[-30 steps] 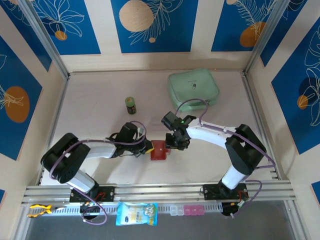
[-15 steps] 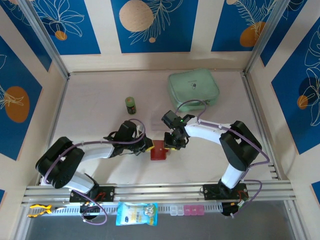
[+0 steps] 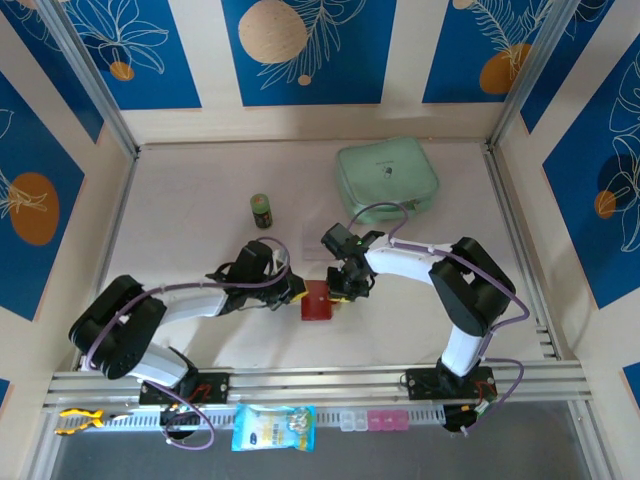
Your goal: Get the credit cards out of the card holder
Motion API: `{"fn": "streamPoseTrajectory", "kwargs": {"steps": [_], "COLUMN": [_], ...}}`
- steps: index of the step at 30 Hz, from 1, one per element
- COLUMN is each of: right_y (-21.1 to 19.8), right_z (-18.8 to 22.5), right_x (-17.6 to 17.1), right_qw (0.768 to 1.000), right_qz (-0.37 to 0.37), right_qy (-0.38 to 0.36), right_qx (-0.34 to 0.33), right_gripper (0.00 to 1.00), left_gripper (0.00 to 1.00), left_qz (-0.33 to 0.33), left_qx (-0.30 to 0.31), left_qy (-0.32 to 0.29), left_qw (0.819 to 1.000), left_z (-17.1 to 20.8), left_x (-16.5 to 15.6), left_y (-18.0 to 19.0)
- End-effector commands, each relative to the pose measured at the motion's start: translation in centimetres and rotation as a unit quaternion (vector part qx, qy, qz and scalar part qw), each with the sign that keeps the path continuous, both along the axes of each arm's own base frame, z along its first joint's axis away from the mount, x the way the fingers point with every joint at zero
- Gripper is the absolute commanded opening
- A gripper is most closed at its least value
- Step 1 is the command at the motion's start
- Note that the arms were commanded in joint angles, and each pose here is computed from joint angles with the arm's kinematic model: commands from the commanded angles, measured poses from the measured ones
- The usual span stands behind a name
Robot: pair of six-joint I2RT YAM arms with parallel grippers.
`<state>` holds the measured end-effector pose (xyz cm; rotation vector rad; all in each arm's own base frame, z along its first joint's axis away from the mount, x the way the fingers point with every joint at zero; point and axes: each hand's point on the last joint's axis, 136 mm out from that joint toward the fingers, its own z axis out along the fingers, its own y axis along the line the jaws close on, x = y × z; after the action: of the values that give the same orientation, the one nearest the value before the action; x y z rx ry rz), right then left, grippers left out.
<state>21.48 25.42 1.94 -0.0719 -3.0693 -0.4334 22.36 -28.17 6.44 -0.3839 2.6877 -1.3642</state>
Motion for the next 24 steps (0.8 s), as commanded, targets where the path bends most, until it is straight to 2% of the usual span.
{"fn": "streamPoseTrajectory", "kwargs": {"steps": [1, 3, 11, 18, 24], "right_y": [-0.4, -0.4, -1.2, 0.0, 1.5], "right_z": [0.3, 1.1, 3.7, 6.7, 8.3], "right_x": [-0.3, -0.1, 0.5, 0.5, 0.1], "right_qw": [1.0, 1.0, 0.999, 0.996, 0.994], "right_qz": [0.001, 0.008, 0.037, 0.071, 0.085], "right_qy": [0.009, 0.002, -0.03, -0.055, -0.058], "right_qx": [-0.001, 0.002, 0.007, 0.022, 0.028], "right_gripper": [0.11, 0.06, 0.0, 0.0, 0.0], "left_gripper": [0.0, 0.01, 0.09, 0.12, 0.14], "left_qz": [0.011, 0.014, 0.034, 0.029, 0.016], "left_qx": [-0.003, -0.002, 0.044, 0.08, 0.101], "left_qy": [-0.025, -0.035, -0.082, -0.121, -0.127], "left_qw": [1.0, 0.999, 0.995, 0.989, 0.987], "left_z": [1.8, 2.3, 4.1, 6.0, 6.0], "left_x": [1.4, 1.9, 3.3, 4.0, 3.8], "left_y": [0.0, 0.2, 3.0, 4.4, 5.0]}}
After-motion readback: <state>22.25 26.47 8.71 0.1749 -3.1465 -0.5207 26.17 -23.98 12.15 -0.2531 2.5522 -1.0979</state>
